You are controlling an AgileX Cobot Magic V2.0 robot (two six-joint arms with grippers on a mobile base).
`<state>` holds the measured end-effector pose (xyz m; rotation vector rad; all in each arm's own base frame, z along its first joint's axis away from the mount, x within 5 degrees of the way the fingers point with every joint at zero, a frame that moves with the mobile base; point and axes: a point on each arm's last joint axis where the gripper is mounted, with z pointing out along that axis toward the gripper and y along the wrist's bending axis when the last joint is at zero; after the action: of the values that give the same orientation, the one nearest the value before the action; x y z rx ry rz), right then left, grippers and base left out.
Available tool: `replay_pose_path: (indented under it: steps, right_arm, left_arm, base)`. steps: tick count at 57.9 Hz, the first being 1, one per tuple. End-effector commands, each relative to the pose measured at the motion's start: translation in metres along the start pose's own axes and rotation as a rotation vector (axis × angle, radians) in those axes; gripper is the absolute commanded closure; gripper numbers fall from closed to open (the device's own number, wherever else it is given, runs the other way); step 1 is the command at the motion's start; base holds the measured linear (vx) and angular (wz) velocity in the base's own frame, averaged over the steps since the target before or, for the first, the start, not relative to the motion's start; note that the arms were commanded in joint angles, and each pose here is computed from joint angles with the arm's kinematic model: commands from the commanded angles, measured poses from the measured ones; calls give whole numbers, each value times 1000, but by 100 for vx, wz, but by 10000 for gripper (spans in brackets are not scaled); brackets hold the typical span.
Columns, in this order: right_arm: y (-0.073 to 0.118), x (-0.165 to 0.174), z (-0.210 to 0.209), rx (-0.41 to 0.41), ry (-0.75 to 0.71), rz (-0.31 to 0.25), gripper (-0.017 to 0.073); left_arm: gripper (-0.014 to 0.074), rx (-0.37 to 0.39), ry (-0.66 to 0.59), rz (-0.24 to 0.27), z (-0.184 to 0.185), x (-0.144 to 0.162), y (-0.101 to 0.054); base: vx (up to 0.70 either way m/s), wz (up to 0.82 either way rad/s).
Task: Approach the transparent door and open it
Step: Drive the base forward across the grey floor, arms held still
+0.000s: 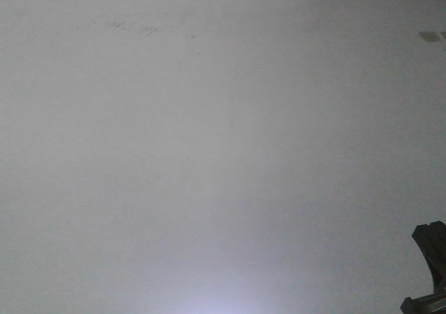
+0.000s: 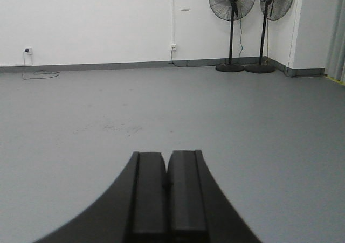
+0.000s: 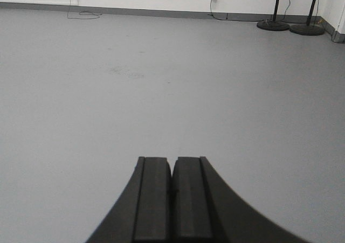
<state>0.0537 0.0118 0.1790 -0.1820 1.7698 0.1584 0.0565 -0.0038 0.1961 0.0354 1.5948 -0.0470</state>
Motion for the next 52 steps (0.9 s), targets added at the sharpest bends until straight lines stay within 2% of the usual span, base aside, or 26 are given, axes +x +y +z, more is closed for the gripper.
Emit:
replay_pose_path:
  steps: [1,52]
  right_arm:
    - [-1,-3,0,10,-80,-4,564]
    - [-1,-3,0,10,-80,-4,564]
  left_arm:
    - [599,-17,-63,-6,0,2,2]
    - [599,-17,-63,-6,0,2,2]
  base:
    - [0,0]
    - [0,0]
